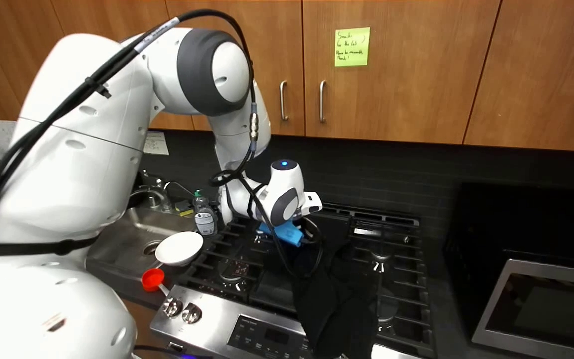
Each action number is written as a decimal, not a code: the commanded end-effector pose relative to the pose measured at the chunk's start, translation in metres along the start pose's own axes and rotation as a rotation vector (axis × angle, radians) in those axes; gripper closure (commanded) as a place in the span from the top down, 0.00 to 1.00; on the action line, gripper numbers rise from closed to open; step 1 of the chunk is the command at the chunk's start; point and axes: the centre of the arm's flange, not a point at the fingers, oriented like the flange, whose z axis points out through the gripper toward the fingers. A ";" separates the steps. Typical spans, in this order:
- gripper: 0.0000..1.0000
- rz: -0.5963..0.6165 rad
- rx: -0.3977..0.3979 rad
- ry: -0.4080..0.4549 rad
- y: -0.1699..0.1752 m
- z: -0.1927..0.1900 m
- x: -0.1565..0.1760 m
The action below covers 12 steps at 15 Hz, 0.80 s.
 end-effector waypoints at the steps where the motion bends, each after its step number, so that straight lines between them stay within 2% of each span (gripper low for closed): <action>1: 0.04 -0.107 -0.005 -0.013 -0.020 0.019 0.043; 8: 0.04 -0.237 -0.004 0.027 -0.066 0.026 0.106; 12: 0.04 -0.243 -0.003 0.037 -0.068 0.031 0.126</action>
